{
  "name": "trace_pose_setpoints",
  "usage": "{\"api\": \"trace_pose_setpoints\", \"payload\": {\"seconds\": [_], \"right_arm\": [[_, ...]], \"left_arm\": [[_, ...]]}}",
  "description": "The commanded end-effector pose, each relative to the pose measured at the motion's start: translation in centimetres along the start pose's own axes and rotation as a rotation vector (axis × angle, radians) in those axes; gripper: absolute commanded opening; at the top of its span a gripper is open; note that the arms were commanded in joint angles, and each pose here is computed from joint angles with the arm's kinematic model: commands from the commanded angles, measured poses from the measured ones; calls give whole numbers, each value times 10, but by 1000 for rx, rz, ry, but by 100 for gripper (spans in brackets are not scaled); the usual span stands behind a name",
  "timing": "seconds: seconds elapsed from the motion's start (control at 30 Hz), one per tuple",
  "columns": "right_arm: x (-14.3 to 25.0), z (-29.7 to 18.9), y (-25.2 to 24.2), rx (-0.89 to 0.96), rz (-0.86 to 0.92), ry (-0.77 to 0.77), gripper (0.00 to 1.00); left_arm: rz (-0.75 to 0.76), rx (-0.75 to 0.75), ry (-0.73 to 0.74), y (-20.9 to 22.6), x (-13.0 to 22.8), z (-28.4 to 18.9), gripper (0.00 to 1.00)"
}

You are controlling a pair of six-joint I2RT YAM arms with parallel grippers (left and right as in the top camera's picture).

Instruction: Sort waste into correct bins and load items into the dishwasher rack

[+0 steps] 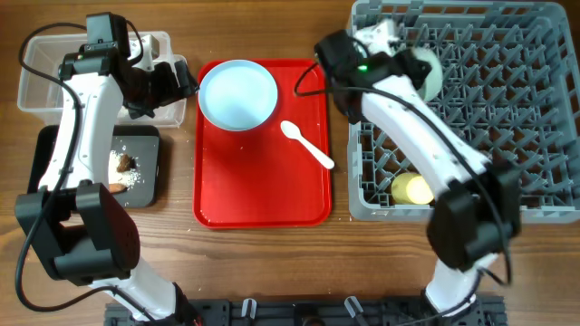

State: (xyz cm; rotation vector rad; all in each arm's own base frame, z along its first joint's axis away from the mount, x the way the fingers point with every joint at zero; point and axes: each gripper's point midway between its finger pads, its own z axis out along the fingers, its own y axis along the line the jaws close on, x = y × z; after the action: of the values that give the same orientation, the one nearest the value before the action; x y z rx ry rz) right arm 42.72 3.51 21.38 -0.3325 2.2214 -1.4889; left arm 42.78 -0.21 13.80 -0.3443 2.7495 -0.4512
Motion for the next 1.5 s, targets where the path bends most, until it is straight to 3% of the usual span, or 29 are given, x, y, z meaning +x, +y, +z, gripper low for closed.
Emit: {"api": "trace_pose_setpoints", "payload": {"seconds": [0.0,0.1,0.27,0.33,0.43,0.47,0.5,0.53,0.67,0.8,0.87,0.9,1.03,1.2,1.33,1.47], "right_arm": [[7,1,43,-130,-133,27,4],[13,-5,65,-251,-143,39,4],[20,-25,78,-302,-228,31,5],[24,-38,81,-304,-279,20,13],[23,-58,89,-318,-320,-18,43],[23,-66,96,-346,-328,-29,58],[24,-76,106,-399,-333,-40,84],[23,-83,114,-459,-314,-39,100],[-20,-123,102,-816,-4,-72,100],[-83,-212,79,-1315,185,-300,100],[-111,-232,79,-1416,278,-388,88],[-129,-229,85,-1423,389,-378,76],[-153,-193,172,-1388,523,-254,61],[-126,-157,274,-1363,523,8,47],[-111,-146,301,-1344,523,102,36],[-98,-142,310,-1325,550,197,6]], "left_arm": [[7,6,-31,-4,-5,-10,100],[7,6,-31,-4,-5,-10,100],[7,6,-31,-4,-5,-10,100],[7,7,-31,-4,-5,-10,100],[7,6,-31,-4,-5,-10,100],[7,6,-31,-4,-5,-10,100],[7,6,-31,-4,-5,-10,100],[7,6,-31,-4,-5,-10,100],[7,6,-31,-4,-5,-10,100],[7,7,-31,-4,-5,-10,100],[7,6,-31,-4,-5,-10,100],[7,6,-31,-4,-5,-10,100],[7,6,-31,-4,-5,-10,100],[7,6,-31,-4,-5,-10,100],[7,6,-31,-4,-5,-10,100],[7,6,-31,-4,-5,-10,100]]}}
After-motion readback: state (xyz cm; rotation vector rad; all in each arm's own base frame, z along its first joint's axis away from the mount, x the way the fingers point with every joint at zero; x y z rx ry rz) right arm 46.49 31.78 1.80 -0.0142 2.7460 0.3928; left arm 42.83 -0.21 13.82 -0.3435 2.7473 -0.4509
